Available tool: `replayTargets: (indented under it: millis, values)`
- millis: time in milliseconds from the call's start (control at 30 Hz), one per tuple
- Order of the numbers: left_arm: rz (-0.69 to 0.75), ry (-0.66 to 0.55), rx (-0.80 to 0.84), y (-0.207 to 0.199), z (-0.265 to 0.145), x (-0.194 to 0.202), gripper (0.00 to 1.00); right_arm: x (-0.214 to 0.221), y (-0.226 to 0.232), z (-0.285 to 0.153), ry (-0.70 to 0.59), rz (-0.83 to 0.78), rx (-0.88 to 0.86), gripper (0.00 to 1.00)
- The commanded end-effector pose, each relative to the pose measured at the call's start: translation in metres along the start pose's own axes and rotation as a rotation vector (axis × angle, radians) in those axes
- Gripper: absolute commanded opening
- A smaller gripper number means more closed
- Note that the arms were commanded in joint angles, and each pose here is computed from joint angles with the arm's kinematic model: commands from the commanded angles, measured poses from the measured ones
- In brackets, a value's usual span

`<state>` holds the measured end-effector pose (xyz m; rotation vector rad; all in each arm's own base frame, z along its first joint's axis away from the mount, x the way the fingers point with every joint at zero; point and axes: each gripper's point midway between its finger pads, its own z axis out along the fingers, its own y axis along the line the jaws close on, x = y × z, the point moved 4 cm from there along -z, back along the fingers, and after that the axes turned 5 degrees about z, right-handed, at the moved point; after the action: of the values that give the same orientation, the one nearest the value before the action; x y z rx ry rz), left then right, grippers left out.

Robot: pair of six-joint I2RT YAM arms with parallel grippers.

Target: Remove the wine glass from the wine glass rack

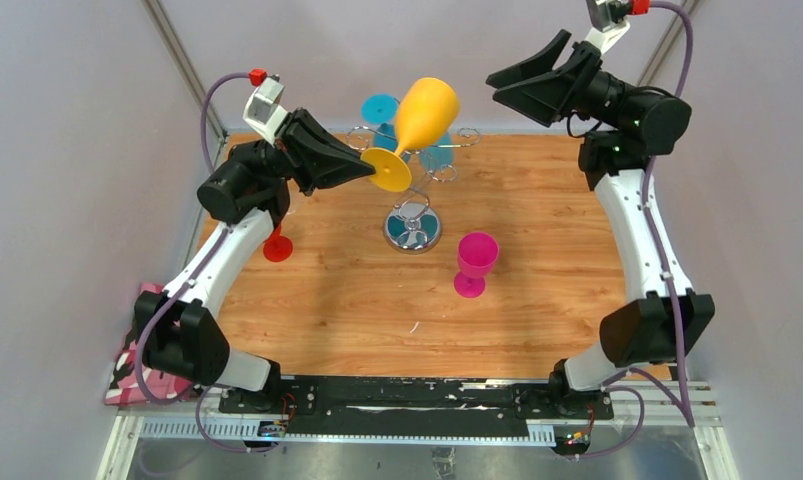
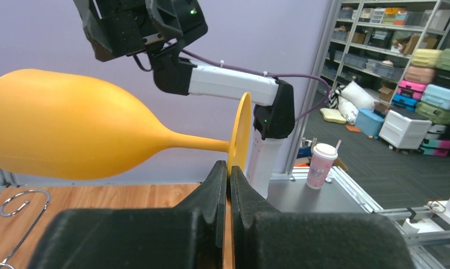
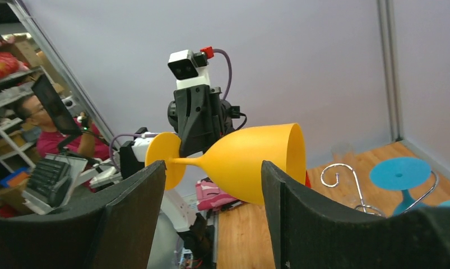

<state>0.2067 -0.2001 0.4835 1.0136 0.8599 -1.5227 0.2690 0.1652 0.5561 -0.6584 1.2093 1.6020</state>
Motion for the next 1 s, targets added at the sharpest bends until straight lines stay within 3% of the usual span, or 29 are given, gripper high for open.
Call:
replayTargets:
  millis: [0,167,400,767,967]
  values:
    - [0.071,-0.026,0.028,-0.004,0.003,-0.011,0.00,0.009,-0.016,-0.004,0.034,0.085,-0.077,0.68]
    - [0.087,-0.039,0.036,-0.014,0.004,-0.018,0.00,0.015,-0.042,-0.005,0.029,0.107,-0.033,0.68]
    - [0.083,-0.049,0.044,-0.018,0.007,-0.018,0.00,0.023,-0.043,0.000,0.043,0.120,-0.045,0.68]
    - [0.050,-0.055,0.072,-0.010,0.015,-0.015,0.00,0.053,-0.037,0.034,0.129,0.195,-0.146,0.68]
    - [0.049,-0.045,0.066,-0.005,0.014,-0.011,0.00,0.052,-0.010,0.033,0.117,0.184,-0.284,0.64]
